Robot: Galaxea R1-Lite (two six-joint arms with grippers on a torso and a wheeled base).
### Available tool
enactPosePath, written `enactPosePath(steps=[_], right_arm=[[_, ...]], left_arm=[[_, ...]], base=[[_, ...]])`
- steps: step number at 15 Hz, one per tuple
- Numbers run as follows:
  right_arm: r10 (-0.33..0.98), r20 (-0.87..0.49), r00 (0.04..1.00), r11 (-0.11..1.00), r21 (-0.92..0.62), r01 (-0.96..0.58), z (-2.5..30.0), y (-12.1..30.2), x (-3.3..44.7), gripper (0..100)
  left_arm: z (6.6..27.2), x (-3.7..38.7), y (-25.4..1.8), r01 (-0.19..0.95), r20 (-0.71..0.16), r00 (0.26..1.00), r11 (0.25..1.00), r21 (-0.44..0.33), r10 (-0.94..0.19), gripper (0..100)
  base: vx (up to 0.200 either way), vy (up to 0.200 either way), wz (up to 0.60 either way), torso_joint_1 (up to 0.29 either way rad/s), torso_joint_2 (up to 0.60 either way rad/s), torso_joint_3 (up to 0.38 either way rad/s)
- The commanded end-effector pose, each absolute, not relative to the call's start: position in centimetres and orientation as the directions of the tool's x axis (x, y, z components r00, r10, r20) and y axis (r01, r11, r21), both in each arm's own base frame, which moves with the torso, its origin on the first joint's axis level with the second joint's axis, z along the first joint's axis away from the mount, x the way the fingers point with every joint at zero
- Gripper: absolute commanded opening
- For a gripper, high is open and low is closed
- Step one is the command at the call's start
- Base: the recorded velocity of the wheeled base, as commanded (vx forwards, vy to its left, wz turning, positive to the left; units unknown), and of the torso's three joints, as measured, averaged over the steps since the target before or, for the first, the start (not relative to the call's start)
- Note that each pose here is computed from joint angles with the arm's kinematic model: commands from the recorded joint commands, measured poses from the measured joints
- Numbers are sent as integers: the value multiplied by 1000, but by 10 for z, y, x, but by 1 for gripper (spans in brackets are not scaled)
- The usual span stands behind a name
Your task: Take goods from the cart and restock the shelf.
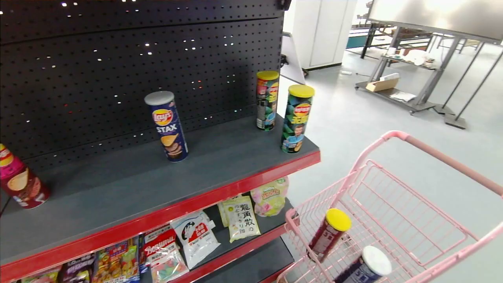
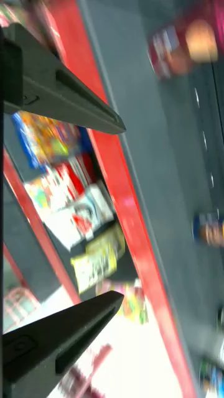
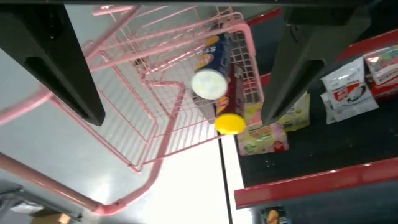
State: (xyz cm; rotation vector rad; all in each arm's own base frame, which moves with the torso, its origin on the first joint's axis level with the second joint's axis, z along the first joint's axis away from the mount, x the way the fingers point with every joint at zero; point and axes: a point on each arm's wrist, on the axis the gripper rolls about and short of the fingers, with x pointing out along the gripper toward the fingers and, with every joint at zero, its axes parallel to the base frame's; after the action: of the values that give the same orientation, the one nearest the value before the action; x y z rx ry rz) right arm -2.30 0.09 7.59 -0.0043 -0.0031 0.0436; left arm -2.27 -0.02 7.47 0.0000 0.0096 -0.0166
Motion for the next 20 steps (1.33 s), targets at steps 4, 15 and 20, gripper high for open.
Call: enactPosePath(steps=[4,15,20], right_arm=[[44,2,999,999,-5,-44,76,1,-23,100],[44,2,999,999,-11,-44,76,1,-23,100],[44,2,999,999,-11,-44,76,1,-23,100]], left_arm=[[75,-23,0,18,-9,1000,1000,0,-18,100],[75,-23,0,18,-9,1000,1000,0,-18,100],[75,-23,0,18,-9,1000,1000,0,-18,100]], base=[[0,0,-600,4,4,1],[0,0,0,-10,20,12],[0,0,0,-136,336,189]])
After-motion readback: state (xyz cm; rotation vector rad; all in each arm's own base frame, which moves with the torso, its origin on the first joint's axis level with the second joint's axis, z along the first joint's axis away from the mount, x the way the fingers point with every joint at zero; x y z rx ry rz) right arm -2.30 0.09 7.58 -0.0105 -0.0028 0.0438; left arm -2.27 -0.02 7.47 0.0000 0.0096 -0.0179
